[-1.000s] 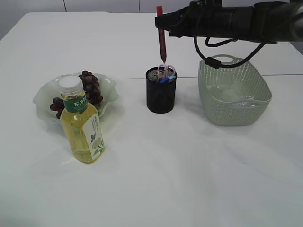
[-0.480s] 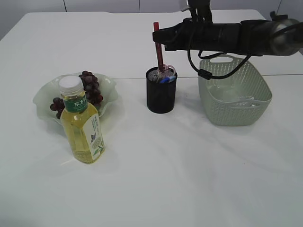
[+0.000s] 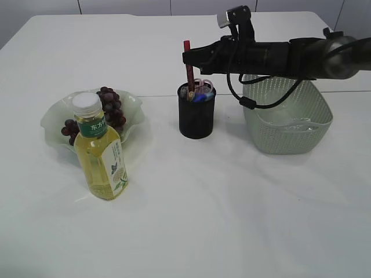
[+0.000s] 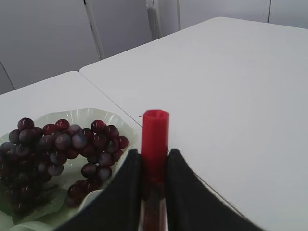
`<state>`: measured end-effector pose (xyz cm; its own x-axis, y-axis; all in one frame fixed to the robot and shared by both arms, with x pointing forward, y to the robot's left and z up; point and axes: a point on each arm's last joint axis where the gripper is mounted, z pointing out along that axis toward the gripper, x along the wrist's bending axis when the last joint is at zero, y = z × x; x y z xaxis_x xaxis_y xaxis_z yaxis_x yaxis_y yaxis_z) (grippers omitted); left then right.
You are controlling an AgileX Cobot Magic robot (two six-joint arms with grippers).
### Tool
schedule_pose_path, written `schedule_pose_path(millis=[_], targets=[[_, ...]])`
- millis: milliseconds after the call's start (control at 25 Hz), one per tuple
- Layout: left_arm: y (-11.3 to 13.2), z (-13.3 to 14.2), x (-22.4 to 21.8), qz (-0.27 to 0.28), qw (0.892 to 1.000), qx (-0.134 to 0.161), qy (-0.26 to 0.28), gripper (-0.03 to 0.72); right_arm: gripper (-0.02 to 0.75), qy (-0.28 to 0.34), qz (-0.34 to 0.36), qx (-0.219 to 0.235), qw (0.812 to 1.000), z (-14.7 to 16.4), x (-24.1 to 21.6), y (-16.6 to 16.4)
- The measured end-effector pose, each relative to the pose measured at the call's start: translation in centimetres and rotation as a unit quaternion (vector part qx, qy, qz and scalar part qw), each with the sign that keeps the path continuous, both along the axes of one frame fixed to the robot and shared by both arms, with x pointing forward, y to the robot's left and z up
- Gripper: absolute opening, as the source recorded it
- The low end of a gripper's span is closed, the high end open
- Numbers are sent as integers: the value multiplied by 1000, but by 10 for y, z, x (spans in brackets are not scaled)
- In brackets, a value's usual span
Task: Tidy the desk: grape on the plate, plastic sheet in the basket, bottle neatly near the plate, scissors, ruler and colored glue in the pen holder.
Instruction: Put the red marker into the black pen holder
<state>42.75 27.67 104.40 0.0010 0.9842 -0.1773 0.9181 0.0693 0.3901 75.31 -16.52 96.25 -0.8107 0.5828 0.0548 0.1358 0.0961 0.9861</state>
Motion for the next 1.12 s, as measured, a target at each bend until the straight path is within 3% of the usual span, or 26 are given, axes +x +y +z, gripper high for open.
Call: schedule_pose_path(millis=[320, 600, 800, 960, 1120], targets=[[0, 0, 0, 0, 1000, 0, 0, 486, 133, 1, 1, 0, 1000, -1, 0, 0], [0, 0, 0, 0, 1000, 0, 0, 486, 285, 1, 3, 2, 1000, -1, 0, 0], [0, 0, 0, 0, 1000, 0, 0, 486, 301, 1, 7, 4, 1000, -1, -1, 1], [0, 0, 0, 0, 1000, 0, 0, 486, 303, 39, -5, 21, 999, 9, -2, 0], [0, 0, 0, 0, 1000, 0, 0, 486, 303, 97, -32, -29, 994, 42, -13, -6]])
